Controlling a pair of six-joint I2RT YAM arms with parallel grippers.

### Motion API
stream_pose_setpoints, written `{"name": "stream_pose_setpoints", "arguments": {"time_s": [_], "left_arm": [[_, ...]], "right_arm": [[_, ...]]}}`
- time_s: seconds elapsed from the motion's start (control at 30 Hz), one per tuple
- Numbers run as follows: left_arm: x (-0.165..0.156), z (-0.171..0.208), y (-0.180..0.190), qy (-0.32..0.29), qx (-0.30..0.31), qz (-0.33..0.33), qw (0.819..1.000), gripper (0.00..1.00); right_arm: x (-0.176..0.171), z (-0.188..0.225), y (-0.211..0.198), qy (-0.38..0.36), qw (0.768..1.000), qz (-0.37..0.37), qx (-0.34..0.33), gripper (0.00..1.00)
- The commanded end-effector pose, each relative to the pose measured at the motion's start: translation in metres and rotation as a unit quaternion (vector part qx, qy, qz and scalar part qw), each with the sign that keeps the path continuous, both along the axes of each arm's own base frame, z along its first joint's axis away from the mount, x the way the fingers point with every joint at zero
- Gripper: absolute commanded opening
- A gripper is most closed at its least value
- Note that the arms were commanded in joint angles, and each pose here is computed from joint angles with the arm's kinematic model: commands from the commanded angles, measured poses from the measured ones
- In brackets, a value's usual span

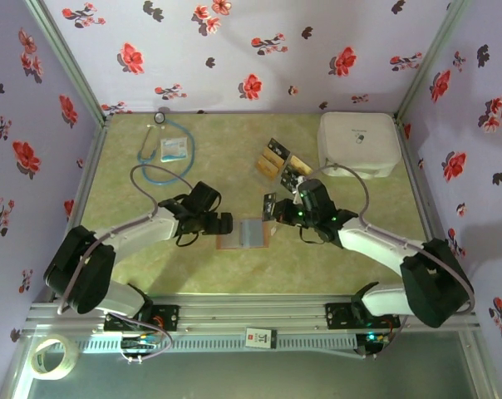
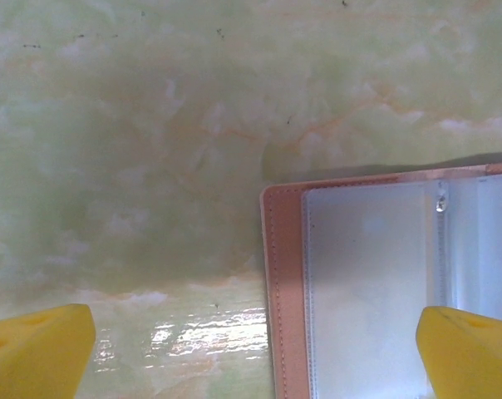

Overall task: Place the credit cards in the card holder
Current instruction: Insert the credit card into the card slot.

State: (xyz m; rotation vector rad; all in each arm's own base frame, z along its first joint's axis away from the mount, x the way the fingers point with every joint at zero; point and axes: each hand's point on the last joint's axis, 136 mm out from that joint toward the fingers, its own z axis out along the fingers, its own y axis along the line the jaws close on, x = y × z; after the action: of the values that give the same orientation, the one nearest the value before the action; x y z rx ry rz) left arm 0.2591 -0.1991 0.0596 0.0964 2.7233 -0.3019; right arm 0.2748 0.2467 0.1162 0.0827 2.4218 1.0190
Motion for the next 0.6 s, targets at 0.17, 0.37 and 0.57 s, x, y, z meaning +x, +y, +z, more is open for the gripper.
{"name": "stream_pose_setpoints", "arguments": {"time_s": [0.17, 0.37, 0.57], "left_arm": [[-0.003, 0.007, -0.023, -0.015, -0.03, -0.024, 0.999, 1.0], [-0.004, -0.003, -0.007, -0.021, 0.006, -0.009, 1.0, 1.0], [-0.007, -0.015, 0.007, -0.018, 0.038, 0.001, 0.999, 1.0]], "right_arm": [[-0.011, 0.008, -0.006, -0.006, 0.998, -0.019, 0.053, 0.0], [-0.017, 0.008, 0.005, -0.005, 0.997, 0.002, 0.071, 0.0], [-0.021, 0.003, 0.026, -0.004, 0.998, 0.032, 0.059, 0.0]]}}
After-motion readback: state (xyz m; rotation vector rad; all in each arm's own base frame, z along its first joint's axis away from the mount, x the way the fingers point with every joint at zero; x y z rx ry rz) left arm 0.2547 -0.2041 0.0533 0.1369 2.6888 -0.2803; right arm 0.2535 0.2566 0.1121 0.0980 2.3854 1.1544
